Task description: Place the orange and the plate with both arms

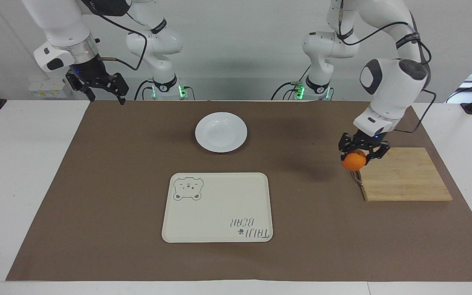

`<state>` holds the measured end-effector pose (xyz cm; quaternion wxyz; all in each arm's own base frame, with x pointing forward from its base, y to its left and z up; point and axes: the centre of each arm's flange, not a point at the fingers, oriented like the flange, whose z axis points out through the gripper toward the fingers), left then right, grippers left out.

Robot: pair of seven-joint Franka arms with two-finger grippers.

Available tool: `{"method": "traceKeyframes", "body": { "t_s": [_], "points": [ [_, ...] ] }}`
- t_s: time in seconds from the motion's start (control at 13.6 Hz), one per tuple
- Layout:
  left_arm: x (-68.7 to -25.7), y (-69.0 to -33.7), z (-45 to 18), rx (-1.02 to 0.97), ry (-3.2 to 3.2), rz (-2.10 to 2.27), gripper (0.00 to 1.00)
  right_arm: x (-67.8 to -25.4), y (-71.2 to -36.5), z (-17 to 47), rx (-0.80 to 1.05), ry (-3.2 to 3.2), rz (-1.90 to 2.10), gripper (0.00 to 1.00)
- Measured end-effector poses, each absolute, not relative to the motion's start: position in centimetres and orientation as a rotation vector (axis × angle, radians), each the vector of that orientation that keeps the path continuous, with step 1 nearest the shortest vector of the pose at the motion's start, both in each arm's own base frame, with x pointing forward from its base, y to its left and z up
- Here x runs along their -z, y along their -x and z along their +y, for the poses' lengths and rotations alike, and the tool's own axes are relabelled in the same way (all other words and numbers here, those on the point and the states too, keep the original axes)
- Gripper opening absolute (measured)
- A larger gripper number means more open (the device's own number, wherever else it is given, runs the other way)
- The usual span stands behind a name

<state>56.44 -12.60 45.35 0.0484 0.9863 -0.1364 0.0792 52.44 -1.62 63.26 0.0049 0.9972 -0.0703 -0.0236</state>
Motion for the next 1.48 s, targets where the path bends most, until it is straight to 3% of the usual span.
{"method": "traceKeyframes", "body": {
  "t_s": [0.52,0.81,1.18,1.48],
  "points": [
    [-43.2,-49.0,-32.1,-0.179,-2.966,-0.388,0.77,-63.3,-52.4,-1.6,0.074,-3.123,-0.22,1.0],
    [-40.7,-42.9,-42.1,-0.197,-2.928,-0.328,0.77,-63.3,-52.4,-1.6,0.074,-3.123,-0.22,1.0],
    [-39.5,-36.5,-48.2,-0.153,-2.917,-0.329,0.77,-63.3,-52.4,-1.6,0.074,-3.123,-0.22,1.0],
    [-36.3,-34.5,-49.9,-0.096,-2.955,-0.357,0.77,-63.3,-52.4,-1.6,0.074,-3.123,-0.22,1.0]
  ]
}}
